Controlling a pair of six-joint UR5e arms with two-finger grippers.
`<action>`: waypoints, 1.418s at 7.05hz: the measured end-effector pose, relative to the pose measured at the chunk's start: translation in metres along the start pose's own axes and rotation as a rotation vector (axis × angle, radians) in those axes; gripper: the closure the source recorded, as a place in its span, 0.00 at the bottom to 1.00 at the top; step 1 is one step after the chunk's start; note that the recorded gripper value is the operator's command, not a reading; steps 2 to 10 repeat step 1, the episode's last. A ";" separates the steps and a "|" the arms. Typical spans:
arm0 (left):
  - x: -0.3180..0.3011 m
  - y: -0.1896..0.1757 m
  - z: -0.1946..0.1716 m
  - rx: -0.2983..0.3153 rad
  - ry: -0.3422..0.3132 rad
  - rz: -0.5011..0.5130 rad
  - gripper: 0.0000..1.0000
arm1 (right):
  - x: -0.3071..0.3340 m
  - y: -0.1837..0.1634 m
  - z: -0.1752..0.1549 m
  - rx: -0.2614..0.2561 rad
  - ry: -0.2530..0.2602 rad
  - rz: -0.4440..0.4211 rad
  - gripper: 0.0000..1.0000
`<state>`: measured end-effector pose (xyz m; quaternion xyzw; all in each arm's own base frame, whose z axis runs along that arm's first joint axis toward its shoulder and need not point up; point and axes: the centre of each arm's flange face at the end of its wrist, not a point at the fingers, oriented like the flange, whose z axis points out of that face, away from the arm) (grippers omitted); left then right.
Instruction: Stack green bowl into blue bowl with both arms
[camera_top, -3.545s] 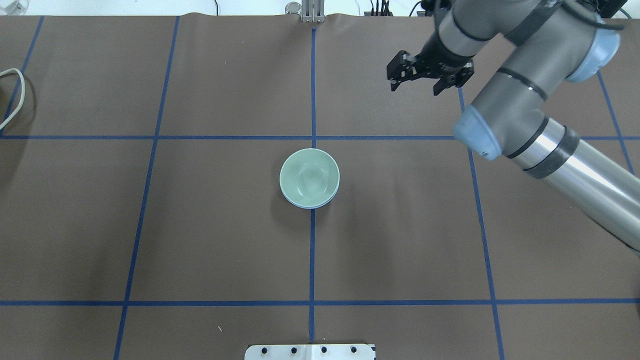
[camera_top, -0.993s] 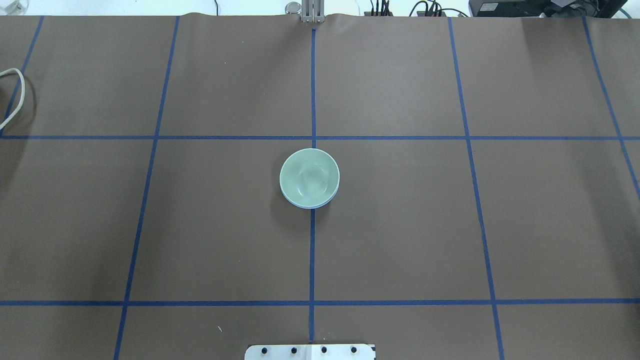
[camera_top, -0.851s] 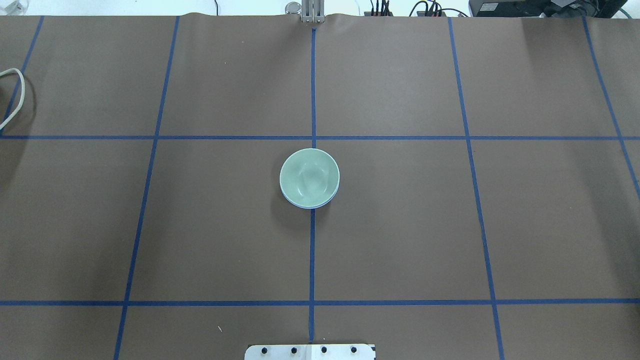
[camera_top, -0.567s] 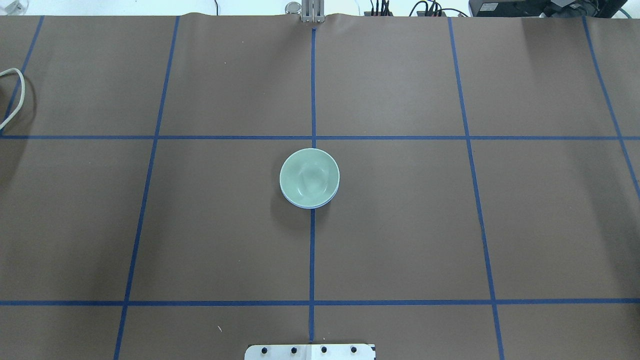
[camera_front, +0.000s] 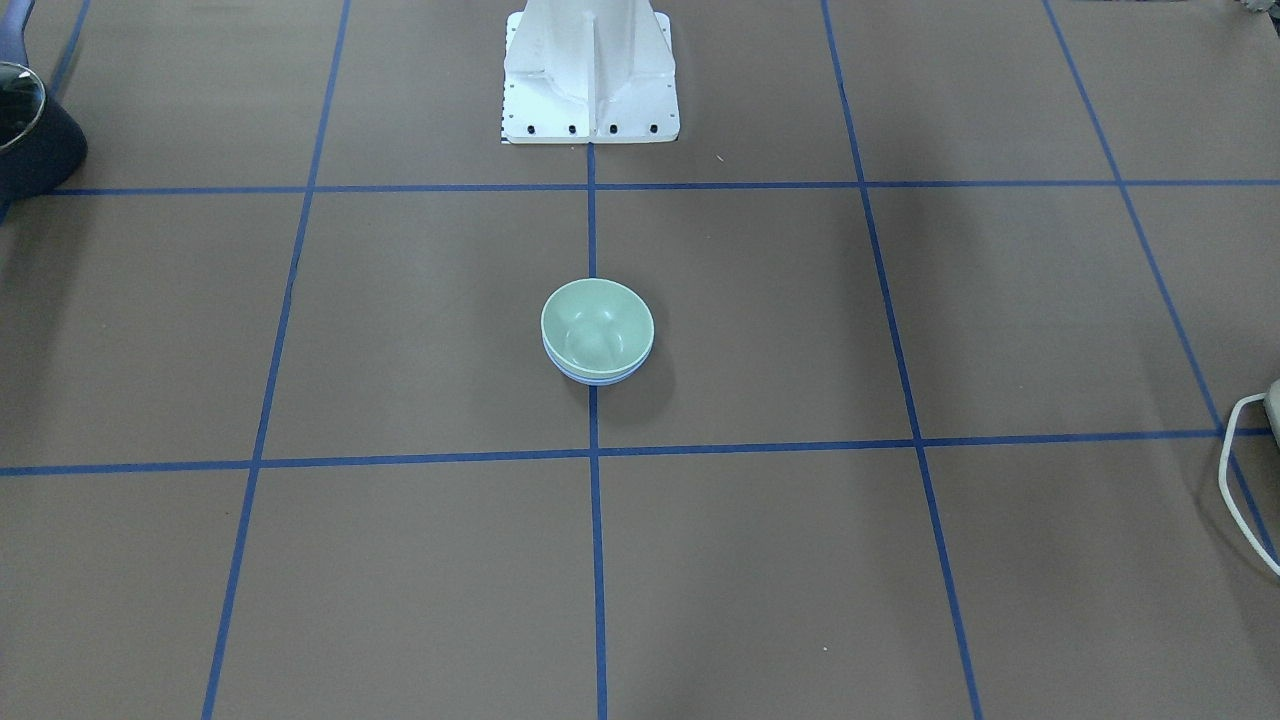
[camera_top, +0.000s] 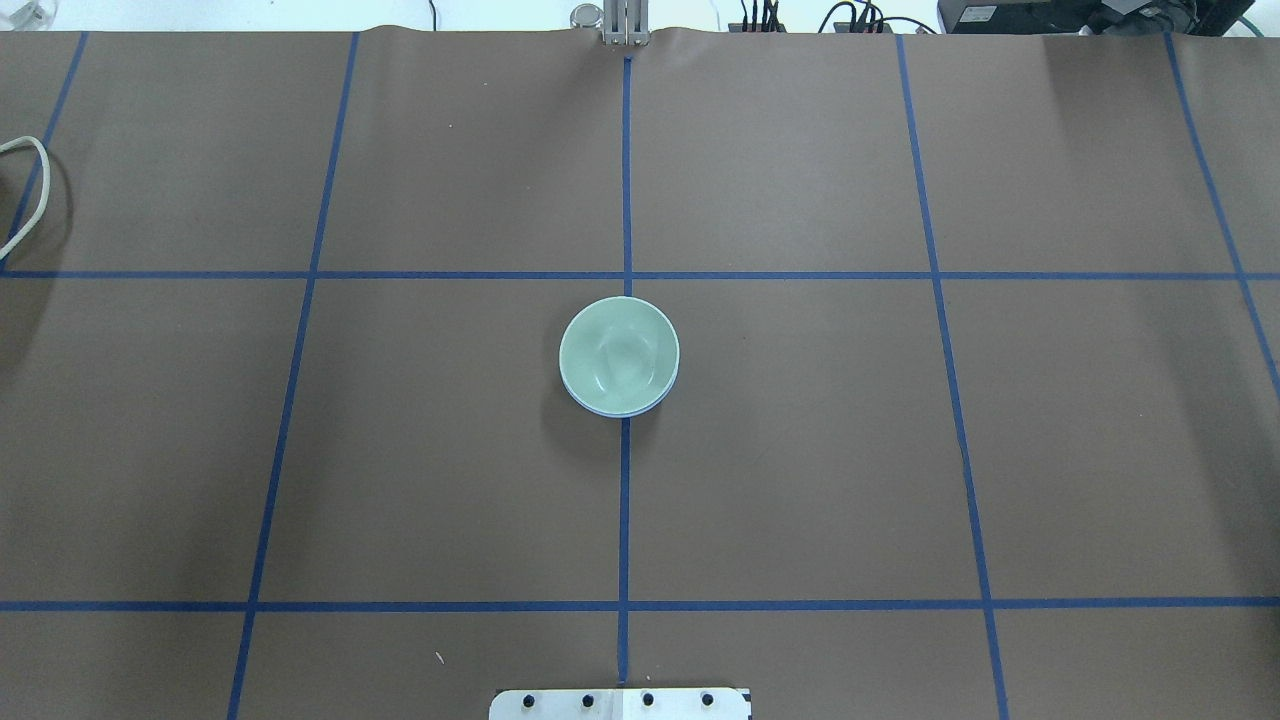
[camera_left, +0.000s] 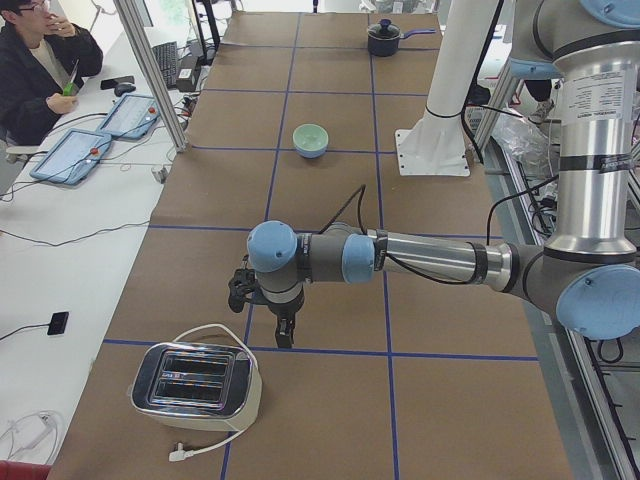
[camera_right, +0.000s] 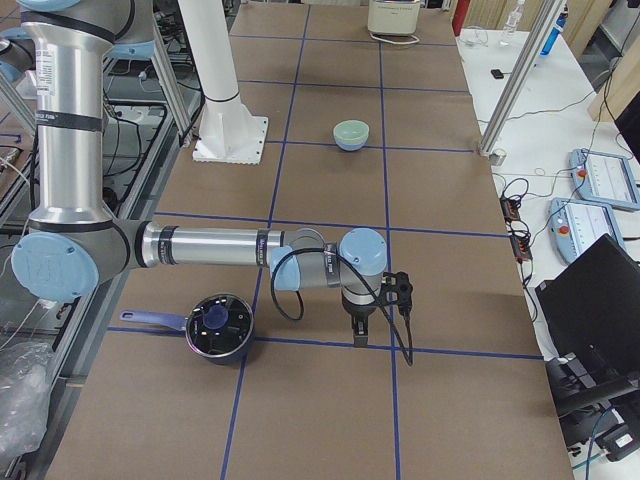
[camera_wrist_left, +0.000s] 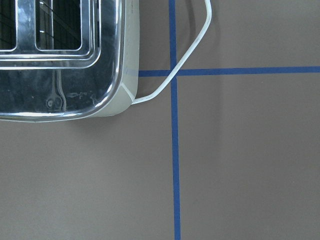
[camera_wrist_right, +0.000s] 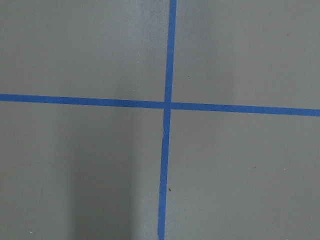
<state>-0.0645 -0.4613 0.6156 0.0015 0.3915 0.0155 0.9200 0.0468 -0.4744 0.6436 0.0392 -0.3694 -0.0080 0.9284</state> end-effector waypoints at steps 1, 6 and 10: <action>0.000 0.000 0.000 0.000 -0.001 0.000 0.01 | 0.000 0.000 0.000 0.000 -0.001 0.000 0.00; 0.000 0.000 0.000 0.000 -0.001 0.000 0.01 | 0.000 0.000 0.000 0.000 -0.001 0.000 0.00; 0.000 0.000 0.000 0.000 -0.001 0.000 0.01 | 0.000 0.000 0.000 0.000 -0.001 0.000 0.00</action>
